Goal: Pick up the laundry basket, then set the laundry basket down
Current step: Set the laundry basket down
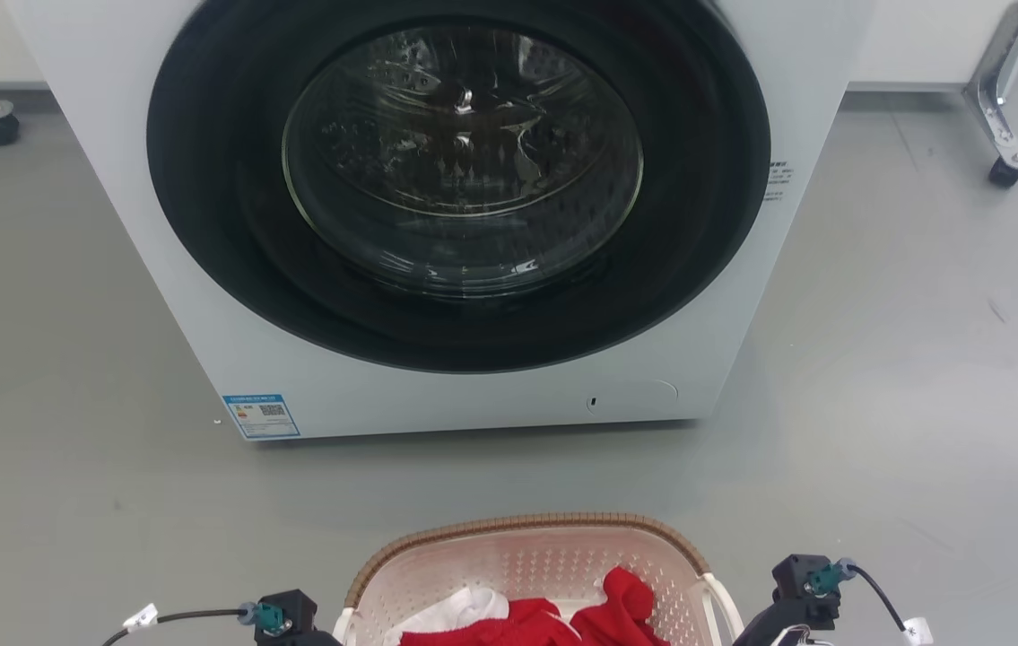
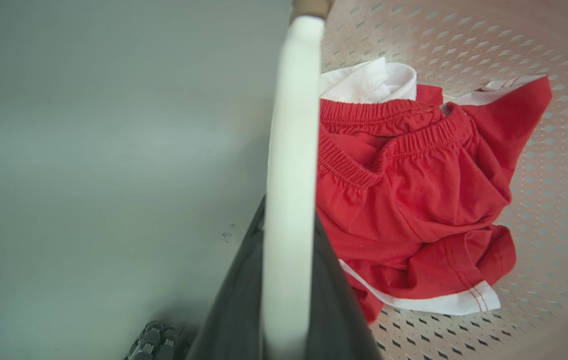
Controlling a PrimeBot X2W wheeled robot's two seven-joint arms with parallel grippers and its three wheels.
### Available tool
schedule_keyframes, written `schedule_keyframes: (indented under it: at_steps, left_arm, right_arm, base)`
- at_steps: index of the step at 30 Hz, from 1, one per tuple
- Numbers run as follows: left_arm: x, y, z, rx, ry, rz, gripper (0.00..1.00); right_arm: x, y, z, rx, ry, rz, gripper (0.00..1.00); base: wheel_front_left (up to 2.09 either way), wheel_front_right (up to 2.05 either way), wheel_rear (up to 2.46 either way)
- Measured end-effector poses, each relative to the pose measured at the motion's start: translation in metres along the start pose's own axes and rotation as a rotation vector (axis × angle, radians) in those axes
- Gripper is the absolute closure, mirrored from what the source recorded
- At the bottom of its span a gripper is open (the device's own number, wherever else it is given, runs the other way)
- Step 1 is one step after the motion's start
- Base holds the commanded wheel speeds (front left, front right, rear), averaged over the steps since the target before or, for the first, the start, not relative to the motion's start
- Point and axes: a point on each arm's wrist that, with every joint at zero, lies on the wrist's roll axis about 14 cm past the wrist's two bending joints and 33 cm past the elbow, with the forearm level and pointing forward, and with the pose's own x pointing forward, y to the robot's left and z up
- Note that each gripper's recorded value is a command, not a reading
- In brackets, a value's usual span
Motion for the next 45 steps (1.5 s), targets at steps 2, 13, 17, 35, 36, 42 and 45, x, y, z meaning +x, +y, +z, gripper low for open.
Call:
schedule_keyframes:
  at_steps: [2, 13, 17, 35, 36, 42, 45]
  left_arm:
    - [0.004, -0.002, 0.005, 0.003, -0.007, -0.004, 1.00]
    - [0.029, -0.005, 0.031, 0.026, -0.040, -0.001, 1.00]
    - [0.044, -0.005, 0.045, 0.038, -0.054, 0.003, 1.00]
    - [0.112, 0.003, 0.084, 0.048, -0.074, 0.005, 1.00]
    - [0.116, 0.004, 0.086, 0.048, -0.076, 0.004, 1.00]
    - [0.143, 0.005, 0.096, 0.055, -0.080, -0.001, 1.00]
    - [0.156, 0.008, 0.100, 0.061, -0.080, -0.001, 1.00]
  right_arm:
    - [0.003, -0.003, 0.005, 0.005, -0.005, -0.003, 1.00]
    - [0.026, -0.013, 0.031, 0.014, -0.034, -0.015, 1.00]
    - [0.041, -0.019, 0.047, 0.014, -0.057, -0.023, 1.00]
    - [0.107, -0.041, 0.079, 0.024, -0.086, -0.043, 1.00]
    - [0.111, -0.043, 0.079, 0.025, -0.086, -0.045, 1.00]
    - [0.137, -0.053, 0.084, 0.021, -0.083, -0.056, 1.00]
    - [0.150, -0.057, 0.085, 0.021, -0.084, -0.058, 1.00]
  base:
    - [0.00, 0.00, 0.00]
    - [0.00, 0.00, 0.00]
    - [0.00, 0.00, 0.00]
    - [0.00, 0.00, 0.00]
    - [0.00, 0.00, 0.00]
    - [0.00, 0.00, 0.00]
    - [0.00, 0.00, 0.00]
